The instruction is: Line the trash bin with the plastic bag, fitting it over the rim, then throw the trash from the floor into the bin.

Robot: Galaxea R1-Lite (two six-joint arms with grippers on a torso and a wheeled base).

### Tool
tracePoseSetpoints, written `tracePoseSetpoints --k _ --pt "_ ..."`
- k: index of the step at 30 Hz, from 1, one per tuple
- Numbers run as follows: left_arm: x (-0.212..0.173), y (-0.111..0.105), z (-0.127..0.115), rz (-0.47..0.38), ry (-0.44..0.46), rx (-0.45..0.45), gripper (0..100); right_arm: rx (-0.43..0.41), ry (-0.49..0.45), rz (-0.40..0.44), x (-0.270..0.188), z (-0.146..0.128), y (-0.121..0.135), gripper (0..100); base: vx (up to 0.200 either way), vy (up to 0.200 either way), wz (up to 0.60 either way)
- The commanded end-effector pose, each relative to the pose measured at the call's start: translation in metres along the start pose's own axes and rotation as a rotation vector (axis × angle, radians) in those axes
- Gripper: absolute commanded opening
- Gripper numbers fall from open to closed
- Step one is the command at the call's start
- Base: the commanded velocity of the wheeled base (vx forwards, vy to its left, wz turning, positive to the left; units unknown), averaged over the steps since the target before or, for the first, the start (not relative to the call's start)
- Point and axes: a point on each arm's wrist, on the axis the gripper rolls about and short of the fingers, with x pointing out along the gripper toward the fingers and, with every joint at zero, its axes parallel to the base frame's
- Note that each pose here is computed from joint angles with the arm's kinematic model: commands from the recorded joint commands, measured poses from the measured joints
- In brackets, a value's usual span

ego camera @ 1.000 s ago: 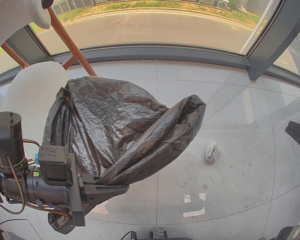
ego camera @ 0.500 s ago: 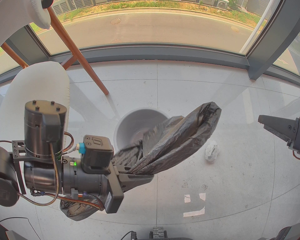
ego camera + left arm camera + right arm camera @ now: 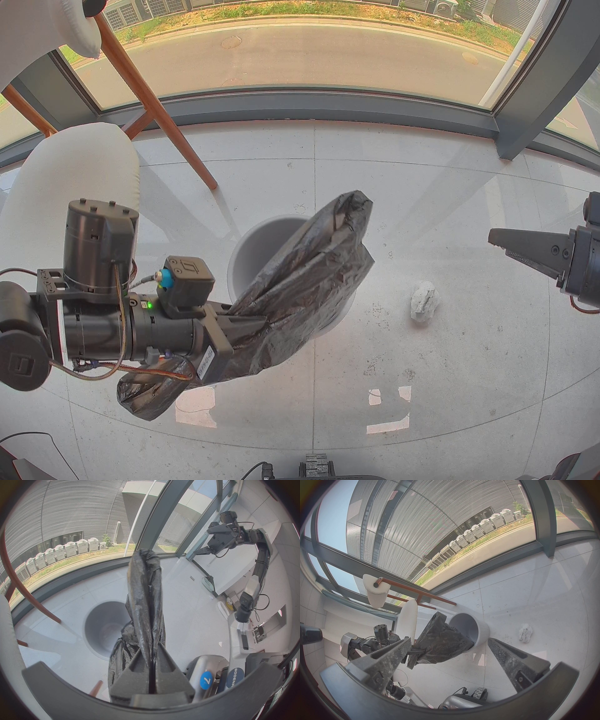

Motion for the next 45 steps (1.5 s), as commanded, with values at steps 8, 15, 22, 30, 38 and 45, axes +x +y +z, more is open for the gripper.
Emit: tracePoseSetpoints --k 8,15,22,30,38,45 --pt "0.022 0.01 0.014 0.038 -0.002 0.054 0 0.042 0.082 0.035 0.073 -0.002 0.01 100 0.0 0.0 0.0" --pt "0.022 0.009 0.012 0.046 0.004 0.059 0 0.038 0.117 0.032 0.109 -0.001 0.018 100 0.0 0.0 0.0" --pt "0.022 0.012 0.015 0.131 -0.012 0.082 0 0.03 0.102 -0.039 0.151 -0.002 0.027 100 0.0 0.0 0.0" --pt "0.022 0.009 0.009 0.13 0.012 0.106 0 0.03 0.065 -0.049 0.182 0.008 0.031 100 0.0 0.0 0.0" --pt "0.021 0.007 0.006 0.128 0.022 0.105 0 0.028 0.046 -0.106 0.199 0.016 0.034 100 0.0 0.0 0.0" --pt "0.021 0.009 0.008 0.188 0.01 0.098 0 0.023 0.075 -0.16 0.196 0.01 0.031 100 0.0 0.0 0.0"
